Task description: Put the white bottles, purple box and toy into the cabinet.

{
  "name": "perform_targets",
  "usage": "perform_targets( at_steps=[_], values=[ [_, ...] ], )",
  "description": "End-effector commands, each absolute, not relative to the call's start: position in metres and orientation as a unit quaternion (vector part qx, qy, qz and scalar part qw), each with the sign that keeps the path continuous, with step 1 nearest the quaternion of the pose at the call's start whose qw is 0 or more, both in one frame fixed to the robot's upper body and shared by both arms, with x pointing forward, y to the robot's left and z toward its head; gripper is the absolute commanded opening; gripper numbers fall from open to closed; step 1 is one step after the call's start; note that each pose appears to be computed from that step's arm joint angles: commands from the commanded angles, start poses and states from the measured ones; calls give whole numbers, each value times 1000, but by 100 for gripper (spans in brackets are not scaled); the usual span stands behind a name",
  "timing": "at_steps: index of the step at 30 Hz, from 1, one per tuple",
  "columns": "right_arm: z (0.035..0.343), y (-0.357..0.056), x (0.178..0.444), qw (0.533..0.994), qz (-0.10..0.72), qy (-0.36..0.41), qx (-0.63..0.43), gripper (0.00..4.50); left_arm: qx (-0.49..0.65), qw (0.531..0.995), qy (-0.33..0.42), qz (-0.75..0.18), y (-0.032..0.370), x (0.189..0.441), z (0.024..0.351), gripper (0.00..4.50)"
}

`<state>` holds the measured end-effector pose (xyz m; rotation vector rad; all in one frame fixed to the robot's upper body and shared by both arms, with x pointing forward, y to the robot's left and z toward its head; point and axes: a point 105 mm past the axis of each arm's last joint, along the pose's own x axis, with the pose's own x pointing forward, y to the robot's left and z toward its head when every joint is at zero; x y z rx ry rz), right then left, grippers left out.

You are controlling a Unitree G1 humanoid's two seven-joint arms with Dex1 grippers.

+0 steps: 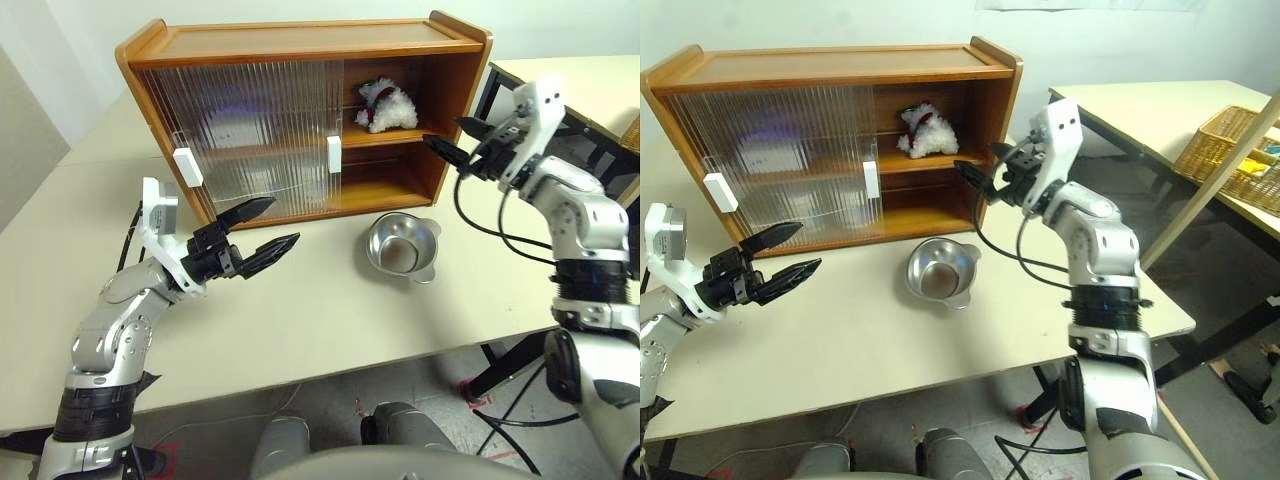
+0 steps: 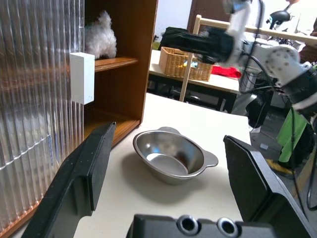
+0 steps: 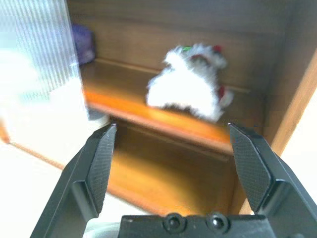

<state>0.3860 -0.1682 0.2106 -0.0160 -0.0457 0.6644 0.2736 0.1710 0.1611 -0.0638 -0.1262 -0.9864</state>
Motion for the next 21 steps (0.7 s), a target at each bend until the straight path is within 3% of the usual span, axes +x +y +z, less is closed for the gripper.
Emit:
perform_targets(
  at_steps=[1,4,11,16,21],
  values=[
    [205,-179,380,947,322,-6,6,445,-30,878,-50,-476,170,274,158,450],
    [192,-190,377,948,315,19,37,445,-30,877,-50,-477,169,274,159,450],
    [163,-208,377,919,273,91,271,445,-28,880,-48,-473,172,272,157,450],
    [132,-218,372,855,230,151,440,445,-26,881,-47,-470,173,271,156,450],
    [109,-224,364,797,206,190,535,445,-23,882,-46,-469,173,270,157,450]
  ],
)
